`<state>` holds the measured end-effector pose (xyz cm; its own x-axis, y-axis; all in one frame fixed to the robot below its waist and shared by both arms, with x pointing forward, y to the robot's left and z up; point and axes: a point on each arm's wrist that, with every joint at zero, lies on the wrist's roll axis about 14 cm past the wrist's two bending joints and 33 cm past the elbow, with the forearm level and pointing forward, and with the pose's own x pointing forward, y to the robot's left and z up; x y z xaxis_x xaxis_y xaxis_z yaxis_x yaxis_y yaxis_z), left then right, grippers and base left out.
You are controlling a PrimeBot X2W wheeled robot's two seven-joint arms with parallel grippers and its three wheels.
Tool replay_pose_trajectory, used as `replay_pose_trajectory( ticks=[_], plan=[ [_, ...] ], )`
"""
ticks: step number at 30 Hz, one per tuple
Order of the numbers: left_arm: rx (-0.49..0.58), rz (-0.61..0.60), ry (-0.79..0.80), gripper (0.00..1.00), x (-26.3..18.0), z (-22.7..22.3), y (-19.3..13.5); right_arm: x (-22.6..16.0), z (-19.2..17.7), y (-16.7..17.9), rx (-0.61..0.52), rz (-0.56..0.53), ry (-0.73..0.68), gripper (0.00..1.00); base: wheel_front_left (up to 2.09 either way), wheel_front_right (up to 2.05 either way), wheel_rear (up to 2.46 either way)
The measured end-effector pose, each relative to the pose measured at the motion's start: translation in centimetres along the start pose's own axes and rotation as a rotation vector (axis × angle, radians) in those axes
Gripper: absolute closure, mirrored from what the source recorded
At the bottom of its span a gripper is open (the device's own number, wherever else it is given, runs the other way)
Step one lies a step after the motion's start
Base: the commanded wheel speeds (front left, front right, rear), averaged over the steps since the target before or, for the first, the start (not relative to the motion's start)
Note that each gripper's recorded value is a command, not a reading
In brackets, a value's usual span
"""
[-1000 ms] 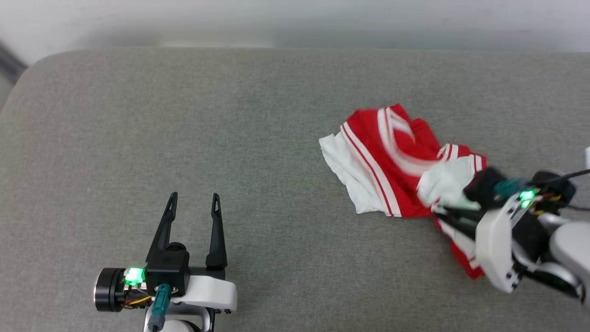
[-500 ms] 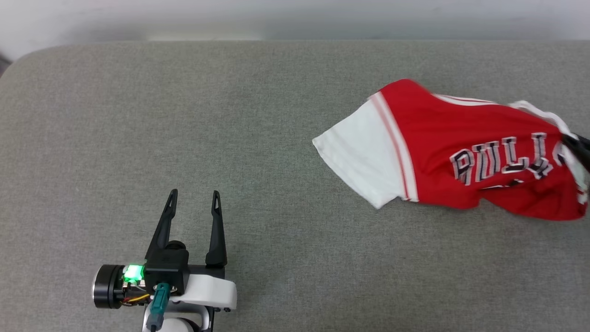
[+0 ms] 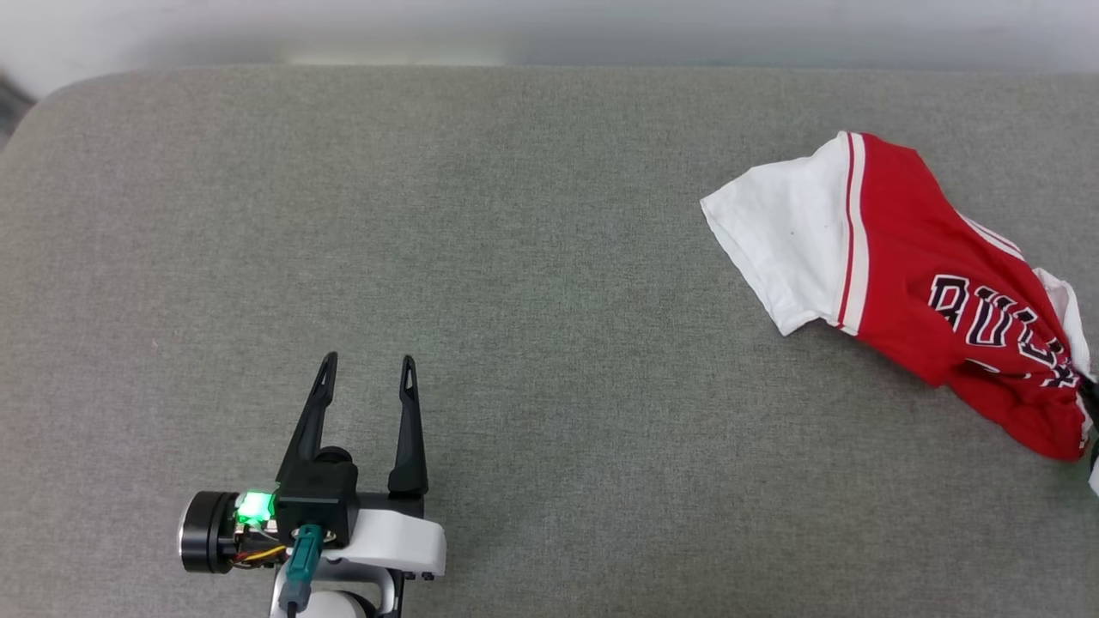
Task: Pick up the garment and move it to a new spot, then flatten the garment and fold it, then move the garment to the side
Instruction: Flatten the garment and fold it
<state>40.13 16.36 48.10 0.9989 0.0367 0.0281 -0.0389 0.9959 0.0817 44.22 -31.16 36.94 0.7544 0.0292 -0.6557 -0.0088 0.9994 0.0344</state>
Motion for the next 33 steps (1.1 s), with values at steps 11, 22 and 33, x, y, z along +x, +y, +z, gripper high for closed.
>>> replay_pose_trajectory(
  ticks=[11, 22, 33],
  plan=[
    [0.002, -0.007, -0.045, 0.0, -1.4, 1.8, 0.0, -4.3, 10.2, -1.5, -0.045, -0.044, -0.469, 0.0, 0.0, 0.0, 0.0],
    [0.004, -0.009, -0.083, 0.0, -2.6, 3.2, 0.1, -12.8, 19.0, 2.2, -0.1, -0.042, -0.949, 0.0, 0.0, 0.0, 0.0],
    [0.028, -0.022, -0.173, 0.0, -1.6, 6.0, 1.2, -16.5, 13.2, 9.2, -0.036, -0.004, -1.023, 0.0, 0.0, 0.0, 0.0]
  ],
)
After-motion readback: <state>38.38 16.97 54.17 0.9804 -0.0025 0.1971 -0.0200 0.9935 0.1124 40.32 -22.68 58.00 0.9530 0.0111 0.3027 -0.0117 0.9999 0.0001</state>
